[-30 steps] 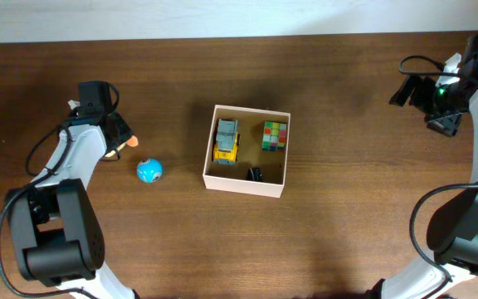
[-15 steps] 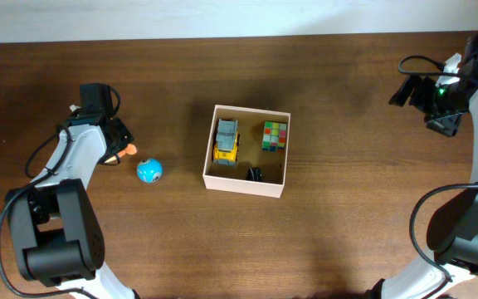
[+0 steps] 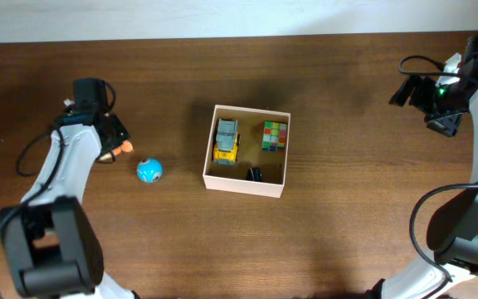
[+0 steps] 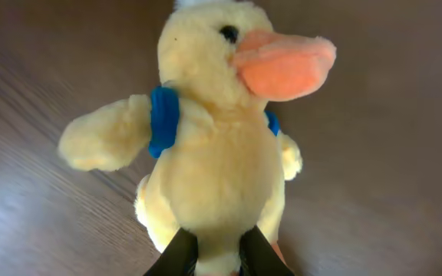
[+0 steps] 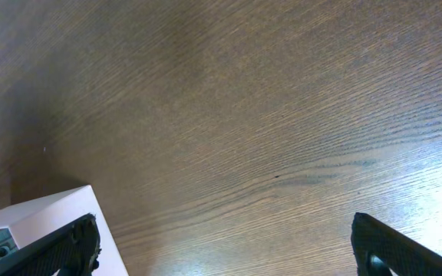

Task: Pack container
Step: 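Lift the duck and carry it with the left gripper over the box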

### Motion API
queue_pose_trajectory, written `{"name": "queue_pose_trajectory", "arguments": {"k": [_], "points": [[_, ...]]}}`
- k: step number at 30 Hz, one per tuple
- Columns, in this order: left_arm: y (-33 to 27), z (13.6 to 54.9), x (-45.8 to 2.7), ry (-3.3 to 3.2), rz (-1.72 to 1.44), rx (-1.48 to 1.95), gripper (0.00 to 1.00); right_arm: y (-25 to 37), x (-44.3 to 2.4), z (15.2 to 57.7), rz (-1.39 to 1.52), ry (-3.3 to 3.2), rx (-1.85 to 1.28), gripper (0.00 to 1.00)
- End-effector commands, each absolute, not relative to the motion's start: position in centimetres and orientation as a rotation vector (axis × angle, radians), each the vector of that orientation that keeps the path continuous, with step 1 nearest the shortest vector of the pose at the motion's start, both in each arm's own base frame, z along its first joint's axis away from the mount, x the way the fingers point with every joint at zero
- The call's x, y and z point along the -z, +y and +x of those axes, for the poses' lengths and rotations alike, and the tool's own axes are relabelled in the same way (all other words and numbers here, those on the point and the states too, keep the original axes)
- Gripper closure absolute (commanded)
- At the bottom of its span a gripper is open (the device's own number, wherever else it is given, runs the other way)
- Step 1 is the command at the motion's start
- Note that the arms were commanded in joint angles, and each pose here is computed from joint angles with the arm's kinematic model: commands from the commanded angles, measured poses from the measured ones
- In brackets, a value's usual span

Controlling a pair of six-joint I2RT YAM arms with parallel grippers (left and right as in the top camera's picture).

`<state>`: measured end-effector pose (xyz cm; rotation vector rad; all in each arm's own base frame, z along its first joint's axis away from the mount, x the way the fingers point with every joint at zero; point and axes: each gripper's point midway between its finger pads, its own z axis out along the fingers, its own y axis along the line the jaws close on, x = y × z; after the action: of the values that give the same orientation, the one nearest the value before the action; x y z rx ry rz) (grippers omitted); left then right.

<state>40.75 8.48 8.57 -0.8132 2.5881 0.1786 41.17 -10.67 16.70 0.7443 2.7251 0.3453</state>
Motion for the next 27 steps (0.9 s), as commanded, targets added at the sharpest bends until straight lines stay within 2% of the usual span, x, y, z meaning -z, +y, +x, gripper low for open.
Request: {"name": "queue_pose_trajectory", "arguments": {"k": [1, 7, 15, 27], "points": [[8.6, 41.8, -14.8, 2.453, -0.748, -0.146, 0.85, -10.8, -18.0, 41.2, 0.747, 2.691, -0.356, 0.01], [6.3, 41.3, -19.8, 2.387, -0.597, 0.006, 0.85, -10.8, -18.0, 41.2, 0.747, 2.691, -0.356, 0.01], [-2.2, 38.8, -24.8, 2.371, -0.157, 0.415, 0.85, -10.8, -18.0, 41.2, 0.746, 2.691, -0.356, 0.01], [-13.3, 34.0, -24.4, 2.386, 0.527, 0.518, 0.85, -10.8, -18.0, 41.2, 0.746, 2.691, -0.357, 0.01]]}}
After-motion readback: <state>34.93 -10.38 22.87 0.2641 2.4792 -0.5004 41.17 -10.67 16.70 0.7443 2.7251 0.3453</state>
